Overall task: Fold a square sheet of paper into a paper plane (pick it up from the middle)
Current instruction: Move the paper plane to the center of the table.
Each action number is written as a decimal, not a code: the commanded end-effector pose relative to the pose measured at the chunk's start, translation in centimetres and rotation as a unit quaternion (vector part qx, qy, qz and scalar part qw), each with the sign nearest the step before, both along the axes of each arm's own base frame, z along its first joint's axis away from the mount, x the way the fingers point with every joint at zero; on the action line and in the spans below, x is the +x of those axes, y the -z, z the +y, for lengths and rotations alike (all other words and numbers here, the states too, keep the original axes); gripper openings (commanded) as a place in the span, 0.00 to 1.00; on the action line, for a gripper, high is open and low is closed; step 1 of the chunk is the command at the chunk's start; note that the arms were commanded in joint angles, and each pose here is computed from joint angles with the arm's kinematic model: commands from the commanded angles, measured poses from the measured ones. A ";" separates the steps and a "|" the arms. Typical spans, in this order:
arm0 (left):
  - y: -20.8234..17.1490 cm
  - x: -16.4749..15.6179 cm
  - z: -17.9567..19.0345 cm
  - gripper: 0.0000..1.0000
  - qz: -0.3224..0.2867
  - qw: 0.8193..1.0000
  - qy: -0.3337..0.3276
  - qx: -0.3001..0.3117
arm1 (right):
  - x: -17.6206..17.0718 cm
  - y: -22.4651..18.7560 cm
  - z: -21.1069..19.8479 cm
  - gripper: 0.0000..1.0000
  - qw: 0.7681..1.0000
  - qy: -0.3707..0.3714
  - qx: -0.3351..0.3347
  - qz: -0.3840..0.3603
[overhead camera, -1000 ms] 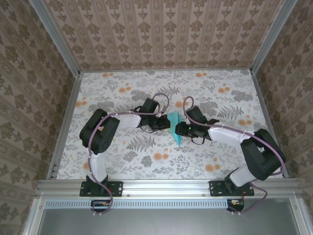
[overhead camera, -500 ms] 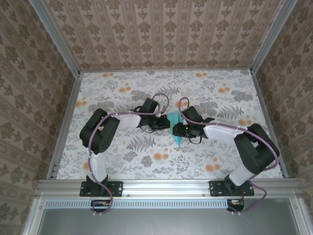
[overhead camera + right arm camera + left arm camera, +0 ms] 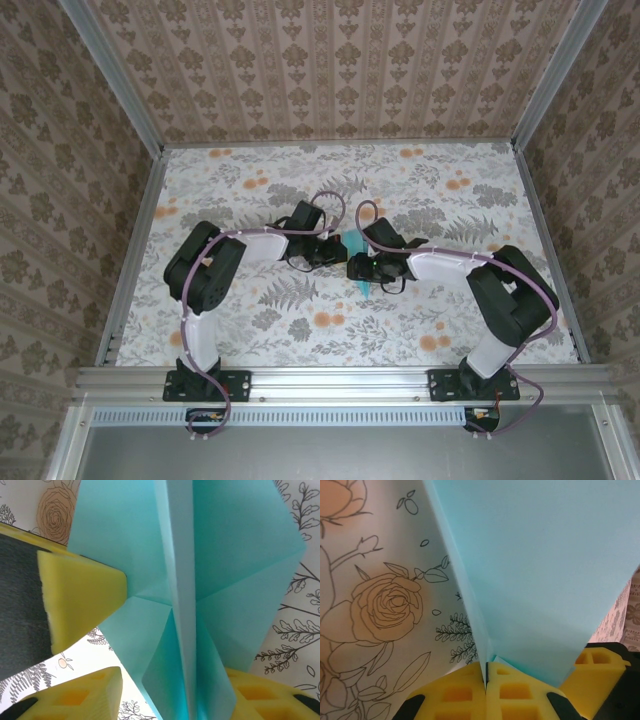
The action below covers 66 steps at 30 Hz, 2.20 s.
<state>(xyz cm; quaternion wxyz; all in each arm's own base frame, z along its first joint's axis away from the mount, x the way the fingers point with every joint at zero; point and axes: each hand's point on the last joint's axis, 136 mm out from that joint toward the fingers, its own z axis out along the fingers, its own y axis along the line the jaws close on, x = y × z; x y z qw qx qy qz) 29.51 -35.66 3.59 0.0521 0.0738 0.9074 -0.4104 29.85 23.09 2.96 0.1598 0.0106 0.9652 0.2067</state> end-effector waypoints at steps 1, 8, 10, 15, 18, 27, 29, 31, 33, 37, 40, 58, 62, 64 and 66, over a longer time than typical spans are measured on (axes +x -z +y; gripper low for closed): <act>1.1 -0.6 0.5 0.00 0.021 1.000 0.004 0.009 | 0.1 0.5 -0.5 0.42 1.000 0.003 -0.030 0.004; 0.6 -0.4 0.5 0.00 0.017 1.000 0.005 0.006 | 0.3 0.5 -1.3 0.18 0.998 0.013 -0.060 0.006; 0.0 -0.4 0.7 0.03 0.019 1.000 0.000 0.007 | 0.3 0.5 -1.6 0.11 0.997 0.012 -0.072 0.007; -2.4 0.5 2.7 0.23 0.003 0.999 -0.024 0.024 | 0.0 -0.6 -2.9 0.08 0.994 0.011 -0.111 0.000; -3.3 1.3 4.9 0.32 -0.017 0.997 -0.047 0.061 | -0.1 -1.1 -4.1 0.08 0.990 0.017 -0.139 -0.006; -2.7 3.2 12.7 0.46 -0.048 0.969 -0.145 0.192 | 0.1 -0.4 -4.8 0.14 0.980 0.025 -0.195 -0.009; -2.7 3.2 13.5 0.48 -0.055 0.965 -0.154 0.203 | 0.1 -0.1 -4.5 0.17 0.980 0.024 -0.199 -0.009; -2.9 3.3 14.0 0.51 -0.061 0.963 -0.160 0.209 | 0.2 0.1 -4.1 0.19 0.980 0.021 -0.199 -0.009; -3.1 3.3 14.4 0.56 -0.066 0.961 -0.163 0.215 | 0.3 0.4 -3.7 0.21 0.980 0.017 -0.197 -0.008; -3.4 3.3 15.6 0.65 -0.076 0.955 -0.174 0.229 | 0.4 0.9 -3.7 0.22 0.980 0.024 -0.198 -0.006; -4.0 3.4 16.4 0.73 -0.091 0.949 -0.184 0.238 | 0.4 1.3 -3.7 0.22 0.979 0.027 -0.200 -0.007; -5.7 3.3 18.8 1.00 -0.128 0.935 -0.205 0.260 | 0.2 1.9 -4.3 0.18 0.968 0.056 -0.239 -0.045; -5.7 3.2 18.7 1.00 -0.126 0.937 -0.203 0.256 | 1.3 -0.2 -4.0 0.11 0.969 0.063 -0.230 -0.070; -5.7 3.2 18.7 1.00 -0.125 0.936 -0.205 0.256 | 2.1 -1.0 -4.0 0.08 0.968 0.066 -0.228 -0.079; -5.7 3.1 18.8 1.00 -0.124 0.936 -0.204 0.257 | 2.9 -1.3 -4.1 0.06 0.968 0.068 -0.226 -0.082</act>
